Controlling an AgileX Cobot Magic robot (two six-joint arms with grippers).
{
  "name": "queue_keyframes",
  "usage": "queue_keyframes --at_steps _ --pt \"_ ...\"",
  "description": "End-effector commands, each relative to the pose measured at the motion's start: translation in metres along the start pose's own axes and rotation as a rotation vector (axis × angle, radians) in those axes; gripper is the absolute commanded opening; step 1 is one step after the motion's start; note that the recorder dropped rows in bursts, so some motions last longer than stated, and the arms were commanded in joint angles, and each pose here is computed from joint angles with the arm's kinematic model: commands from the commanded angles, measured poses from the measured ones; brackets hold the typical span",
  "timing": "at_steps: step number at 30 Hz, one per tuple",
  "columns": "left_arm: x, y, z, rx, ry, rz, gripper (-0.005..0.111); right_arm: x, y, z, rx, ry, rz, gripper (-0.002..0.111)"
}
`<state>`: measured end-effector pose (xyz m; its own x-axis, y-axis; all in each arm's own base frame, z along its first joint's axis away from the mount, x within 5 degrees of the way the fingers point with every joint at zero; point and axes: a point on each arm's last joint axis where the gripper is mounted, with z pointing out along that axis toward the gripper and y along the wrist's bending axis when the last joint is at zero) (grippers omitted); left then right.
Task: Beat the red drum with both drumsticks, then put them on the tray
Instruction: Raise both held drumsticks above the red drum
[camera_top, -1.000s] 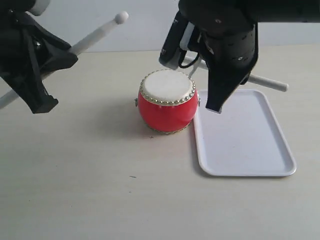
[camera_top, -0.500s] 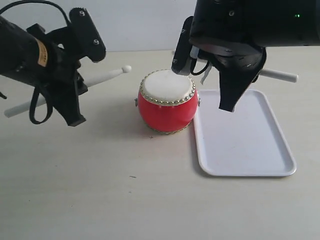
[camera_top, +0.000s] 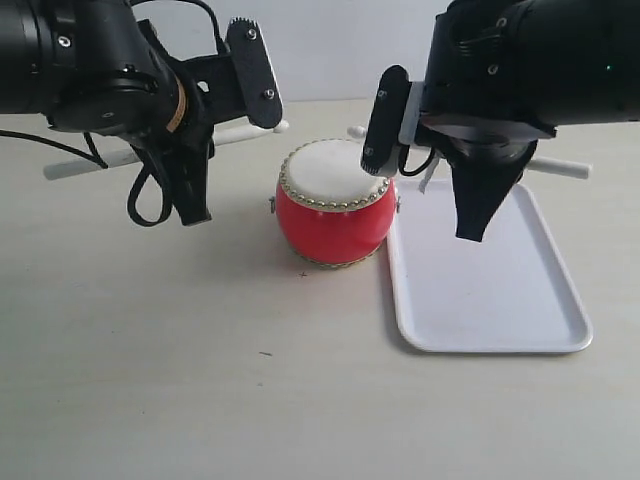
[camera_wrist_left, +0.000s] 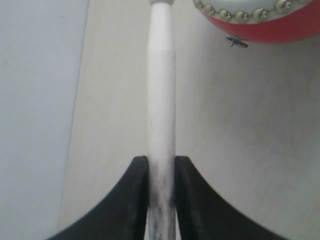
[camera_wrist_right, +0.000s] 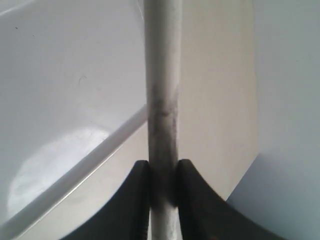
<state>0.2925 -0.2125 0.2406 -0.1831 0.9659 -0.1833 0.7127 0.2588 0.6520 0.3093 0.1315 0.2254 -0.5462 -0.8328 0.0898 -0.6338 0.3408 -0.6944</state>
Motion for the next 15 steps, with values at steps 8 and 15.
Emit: queue_keyframes --at_steps 8,15 --pt "-0.013 -0.002 0.005 -0.004 -0.1 0.001 0.0 0.0 -0.004 0.001 0.052 -0.022 -0.049 0.0" --pt "-0.017 -0.008 0.016 0.021 -0.103 -0.223 0.0 -0.002 -0.007 0.0 0.076 -0.042 0.075 0.0"
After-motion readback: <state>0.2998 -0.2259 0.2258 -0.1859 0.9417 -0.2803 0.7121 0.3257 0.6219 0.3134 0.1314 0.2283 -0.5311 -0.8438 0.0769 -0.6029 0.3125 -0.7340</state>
